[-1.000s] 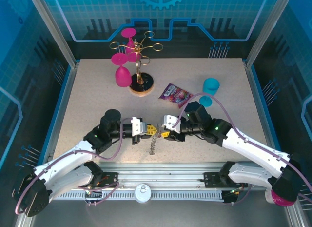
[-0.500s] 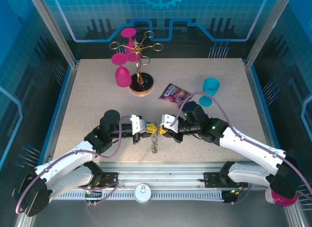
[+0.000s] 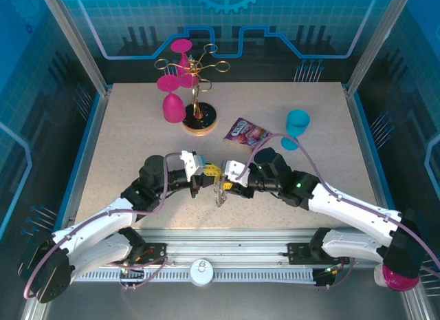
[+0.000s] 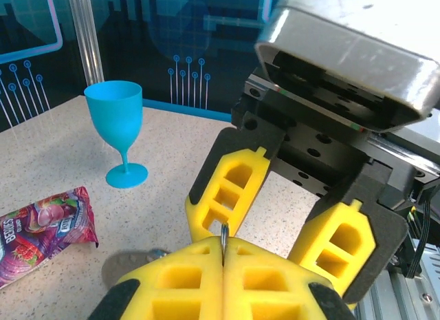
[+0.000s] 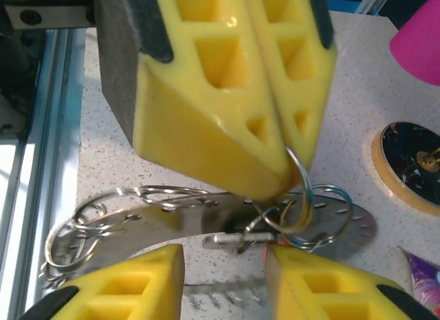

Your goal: Put the keys on the keyring

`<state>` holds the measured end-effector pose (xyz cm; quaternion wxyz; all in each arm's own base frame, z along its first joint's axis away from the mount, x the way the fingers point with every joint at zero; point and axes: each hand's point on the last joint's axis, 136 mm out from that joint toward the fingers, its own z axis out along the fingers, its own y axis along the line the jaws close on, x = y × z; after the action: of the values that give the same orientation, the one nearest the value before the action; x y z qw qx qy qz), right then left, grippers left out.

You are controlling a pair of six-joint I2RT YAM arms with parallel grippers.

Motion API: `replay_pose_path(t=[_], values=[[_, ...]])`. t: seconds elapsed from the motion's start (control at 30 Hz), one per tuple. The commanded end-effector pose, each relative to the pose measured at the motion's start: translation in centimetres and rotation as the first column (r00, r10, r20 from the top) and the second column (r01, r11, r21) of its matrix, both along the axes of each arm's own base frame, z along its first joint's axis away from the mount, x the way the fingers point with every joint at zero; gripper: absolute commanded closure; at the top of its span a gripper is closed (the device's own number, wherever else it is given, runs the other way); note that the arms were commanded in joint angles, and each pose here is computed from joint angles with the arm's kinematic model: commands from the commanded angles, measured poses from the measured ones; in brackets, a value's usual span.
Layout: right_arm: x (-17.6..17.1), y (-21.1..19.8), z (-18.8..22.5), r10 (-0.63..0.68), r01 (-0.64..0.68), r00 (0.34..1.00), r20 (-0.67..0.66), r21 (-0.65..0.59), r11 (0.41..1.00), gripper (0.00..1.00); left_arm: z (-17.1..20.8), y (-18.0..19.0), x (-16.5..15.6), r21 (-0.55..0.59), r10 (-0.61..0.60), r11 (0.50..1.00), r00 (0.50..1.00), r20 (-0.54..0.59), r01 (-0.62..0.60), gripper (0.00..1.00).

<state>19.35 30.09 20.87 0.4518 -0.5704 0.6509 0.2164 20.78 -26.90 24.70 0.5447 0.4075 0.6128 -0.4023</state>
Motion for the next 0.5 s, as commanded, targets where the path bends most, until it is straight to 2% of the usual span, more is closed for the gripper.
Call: replay_pose_path(t=[0.0,0.2,0.47], values=[[0.1,-0.2,1.0,-0.028,0.028,1.000,-0.003,0.070,0.997,0.59,1.8,-0.1,-0.8,-0.079,-0.023,0.997,0.999,0.050,0.026,1.00],[-0.5,0.5,1.6,-0.003,0.008,0.999,-0.035,0.156,0.988,0.57,2.5,-0.1,-1.2,-0.134,-0.042,0.990,0.999,0.035,0.047,1.00],[0.1,1.4,1.5,-0.021,0.029,0.999,-0.040,0.216,0.976,0.54,3.5,0.3,-0.7,-0.223,-0.010,0.975,1.000,-0.018,0.005,1.00]])
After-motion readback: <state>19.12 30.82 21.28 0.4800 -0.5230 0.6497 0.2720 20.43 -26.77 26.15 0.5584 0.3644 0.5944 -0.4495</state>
